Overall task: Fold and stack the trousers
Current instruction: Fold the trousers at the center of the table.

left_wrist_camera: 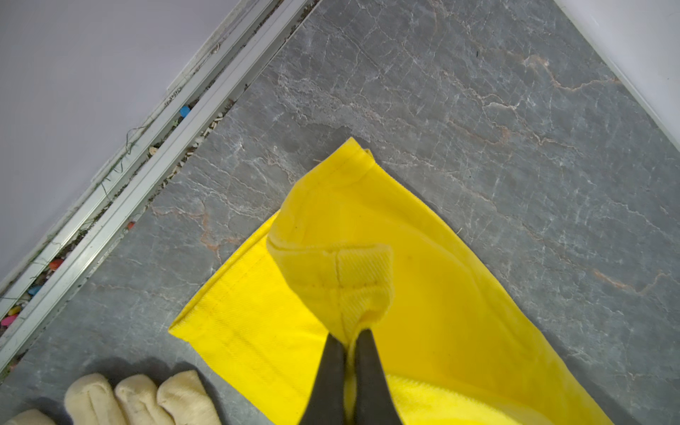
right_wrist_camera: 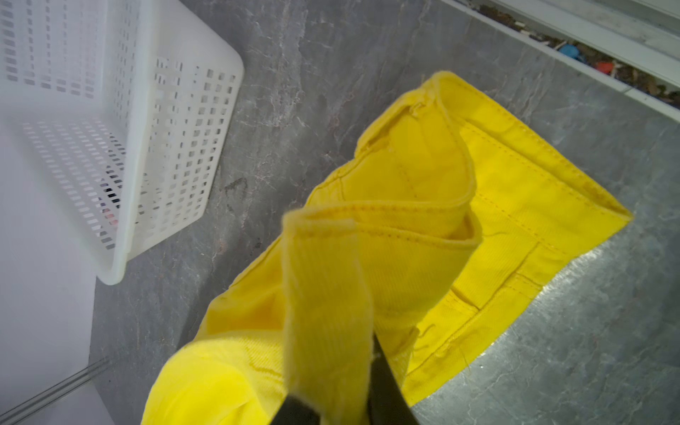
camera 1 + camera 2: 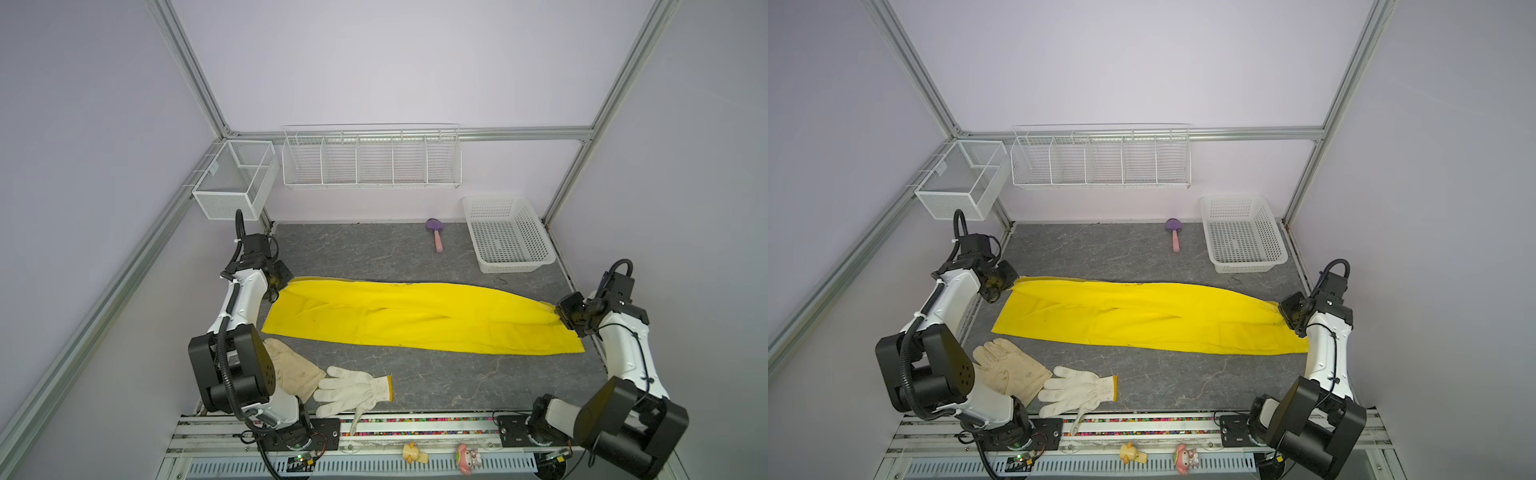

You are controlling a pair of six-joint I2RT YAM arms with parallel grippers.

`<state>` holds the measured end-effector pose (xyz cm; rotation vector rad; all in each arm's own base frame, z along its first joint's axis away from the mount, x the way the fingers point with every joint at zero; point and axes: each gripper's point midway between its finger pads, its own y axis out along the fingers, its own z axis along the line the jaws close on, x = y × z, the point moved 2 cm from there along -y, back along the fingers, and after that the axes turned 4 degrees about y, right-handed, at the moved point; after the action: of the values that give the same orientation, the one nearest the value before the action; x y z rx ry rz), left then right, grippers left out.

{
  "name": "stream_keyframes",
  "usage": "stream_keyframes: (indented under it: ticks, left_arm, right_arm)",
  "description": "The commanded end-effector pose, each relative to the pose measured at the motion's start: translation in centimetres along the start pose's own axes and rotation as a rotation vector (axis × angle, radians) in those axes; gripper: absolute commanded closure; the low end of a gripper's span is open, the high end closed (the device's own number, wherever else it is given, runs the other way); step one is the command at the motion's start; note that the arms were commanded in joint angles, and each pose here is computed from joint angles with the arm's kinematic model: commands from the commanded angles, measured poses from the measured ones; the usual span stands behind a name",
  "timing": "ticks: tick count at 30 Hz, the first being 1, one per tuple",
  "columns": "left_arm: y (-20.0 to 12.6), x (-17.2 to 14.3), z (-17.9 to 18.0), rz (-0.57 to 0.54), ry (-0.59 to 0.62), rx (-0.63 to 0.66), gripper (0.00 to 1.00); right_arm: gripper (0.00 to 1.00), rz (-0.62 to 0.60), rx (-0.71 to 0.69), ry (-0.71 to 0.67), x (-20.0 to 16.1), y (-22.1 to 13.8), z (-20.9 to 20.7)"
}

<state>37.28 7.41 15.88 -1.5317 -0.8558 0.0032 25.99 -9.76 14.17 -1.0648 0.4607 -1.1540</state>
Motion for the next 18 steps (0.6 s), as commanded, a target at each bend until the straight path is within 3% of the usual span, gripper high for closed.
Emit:
stream_keyframes:
  ticks: [1,18]
  left_arm:
    - [-0.4,-0.9,1.2,-0.015,-0.008,0.010,1.00]
    - [1.6,-5.2,5.3,0.057,-0.086,0.047,1.00]
  right_arm:
    - [0.80,-0.039,-0.081,0.028,0.1,-0.1,-1.9]
    - [0.71,0.015,-0.239,0.024,-1.0,3.7,-7.2]
